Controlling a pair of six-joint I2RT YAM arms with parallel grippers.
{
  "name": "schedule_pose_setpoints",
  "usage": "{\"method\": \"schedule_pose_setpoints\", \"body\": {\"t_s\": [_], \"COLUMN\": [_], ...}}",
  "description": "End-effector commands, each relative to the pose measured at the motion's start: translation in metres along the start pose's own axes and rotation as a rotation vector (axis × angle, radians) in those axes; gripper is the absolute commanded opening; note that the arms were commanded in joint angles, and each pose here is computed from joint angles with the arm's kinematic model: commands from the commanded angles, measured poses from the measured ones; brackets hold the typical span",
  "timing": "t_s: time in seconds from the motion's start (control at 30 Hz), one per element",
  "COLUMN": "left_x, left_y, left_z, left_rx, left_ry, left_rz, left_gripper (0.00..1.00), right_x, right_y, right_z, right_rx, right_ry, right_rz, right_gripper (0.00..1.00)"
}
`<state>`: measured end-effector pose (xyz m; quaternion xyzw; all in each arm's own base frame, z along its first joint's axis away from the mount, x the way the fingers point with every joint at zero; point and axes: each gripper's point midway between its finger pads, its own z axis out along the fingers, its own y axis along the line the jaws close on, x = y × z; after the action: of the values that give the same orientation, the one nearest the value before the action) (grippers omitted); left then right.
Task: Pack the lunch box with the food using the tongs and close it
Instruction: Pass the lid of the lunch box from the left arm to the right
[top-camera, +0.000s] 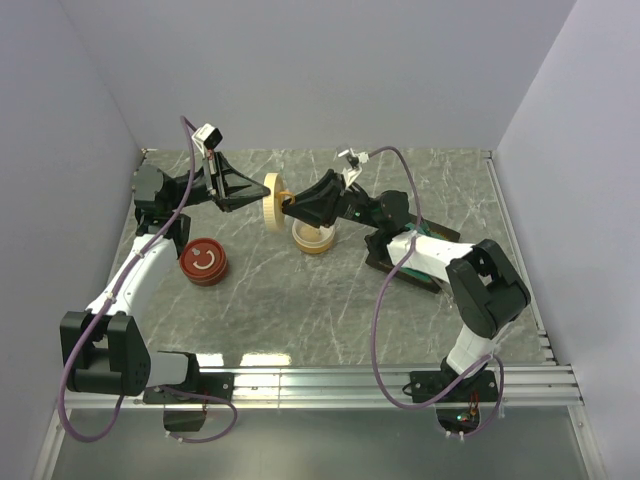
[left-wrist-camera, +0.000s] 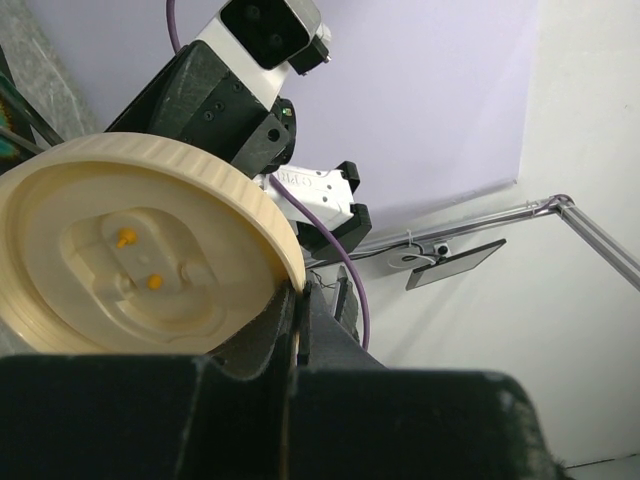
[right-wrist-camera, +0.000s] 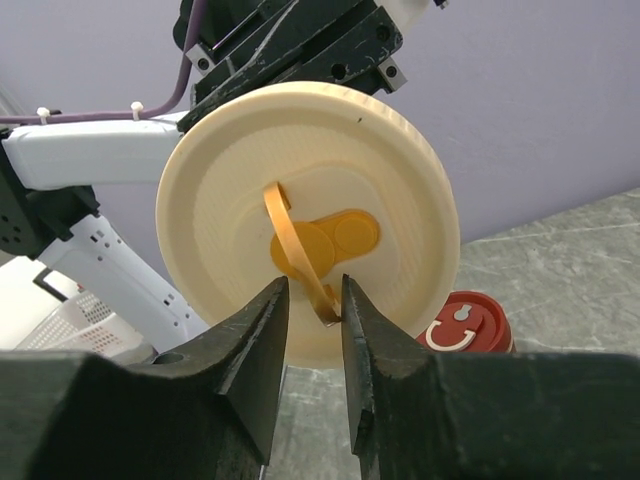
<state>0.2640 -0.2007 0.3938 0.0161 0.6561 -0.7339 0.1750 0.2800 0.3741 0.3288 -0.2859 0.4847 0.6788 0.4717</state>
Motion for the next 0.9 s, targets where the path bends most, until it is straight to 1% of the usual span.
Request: {"method": "schedule_pose_setpoints", "body": {"t_s": [0.0, 0.1, 0.17, 0.2, 0.27, 0.3, 0.33, 0.4, 0.43, 0.47, 0.53, 0.57, 0.6, 0.63, 0.67, 0.7, 0.73, 0.77, 0.8, 0.83, 0.87], "left_x": [0.007, 0.006, 0.006, 0.005, 0.005, 0.004, 0.003, 0.0, 0.0, -0.002, -0.002, -0.003, -0.003, -0.005, -0.006, -0.007, -0.009, -0.01, -0.016, -0.017, -0.02], "left_y": [-0.009, -0.008, -0.008, -0.008, -0.009, -0.008, -0.007, -0.001, -0.001, 0.001, 0.004, 0.005, 0.007, 0.01, 0.013, 0.015, 0.018, 0.021, 0.02, 0.029, 0.03], "left_z": [0.0, 0.0, 0.0, 0.0, 0.0, 0.001, 0.001, 0.001, 0.001, 0.0, -0.001, -0.003, -0.004, -0.007, -0.009, -0.014, -0.017, -0.02, -0.027, -0.031, -0.034], "left_rx": [0.019, 0.019, 0.02, 0.019, 0.02, 0.015, 0.01, -0.013, -0.022, -0.029, -0.037, -0.042, -0.045, -0.054, -0.062, -0.071, -0.084, -0.093, -0.106, -0.144, -0.164], "left_ry": [0.01, 0.007, 0.007, 0.006, 0.004, 0.002, -0.001, -0.01, -0.017, -0.029, -0.04, -0.048, -0.052, -0.066, -0.07, -0.087, -0.099, -0.109, -0.138, -0.15, -0.163], "left_rz": [0.062, 0.059, 0.061, 0.062, 0.07, 0.062, 0.059, 0.047, 0.051, 0.072, 0.064, 0.062, 0.064, 0.059, 0.074, 0.08, 0.068, 0.095, 0.122, 0.119, 0.135], "left_gripper": [0.0, 0.0, 0.0, 0.0, 0.0, 0.0, 0.0, 0.0, 0.03, 0.07, 0.19, 0.32, 0.38, 0.52, 0.62, 0.69, 0.82, 0.88, 0.97, 0.99, 0.99], "right_x": [-0.051, -0.053, -0.051, -0.052, -0.053, -0.053, -0.053, -0.055, -0.055, -0.054, -0.053, -0.05, -0.048, -0.048, -0.042, -0.042, -0.033, -0.031, -0.036, -0.02, -0.021], "right_y": [0.041, 0.042, 0.042, 0.043, 0.046, 0.047, 0.048, 0.05, 0.051, 0.05, 0.048, 0.045, 0.043, 0.04, 0.035, 0.03, 0.021, 0.014, 0.013, 0.001, -0.009], "right_z": [0.008, 0.006, 0.005, 0.004, 0.003, 0.003, 0.003, 0.002, 0.003, 0.003, 0.003, 0.001, 0.001, -0.002, -0.005, -0.006, -0.011, -0.013, -0.011, -0.021, -0.024], "right_rx": [-0.158, -0.152, -0.148, -0.149, -0.153, -0.151, -0.151, -0.147, -0.153, -0.137, -0.121, -0.096, -0.085, -0.066, -0.027, -0.002, 0.058, 0.086, 0.105, 0.186, 0.227], "right_ry": [-0.167, -0.17, -0.167, -0.169, -0.172, -0.171, -0.17, -0.165, -0.148, -0.125, -0.098, -0.064, -0.043, -0.026, 0.02, 0.043, 0.103, 0.132, 0.151, 0.232, 0.264], "right_rz": [-0.221, -0.222, -0.22, -0.222, -0.221, -0.215, -0.214, -0.199, -0.198, -0.18, -0.193, -0.167, -0.171, -0.168, -0.126, -0.159, -0.107, -0.156, -0.176, -0.103, -0.176], "right_gripper": [0.34, 0.34, 0.31, 0.25, 0.14, 0.03, 0.0, 0.0, 0.0, 0.0, 0.0, 0.0, 0.0, 0.0, 0.0, 0.0, 0.0, 0.0, 0.0, 0.0, 0.0]}}
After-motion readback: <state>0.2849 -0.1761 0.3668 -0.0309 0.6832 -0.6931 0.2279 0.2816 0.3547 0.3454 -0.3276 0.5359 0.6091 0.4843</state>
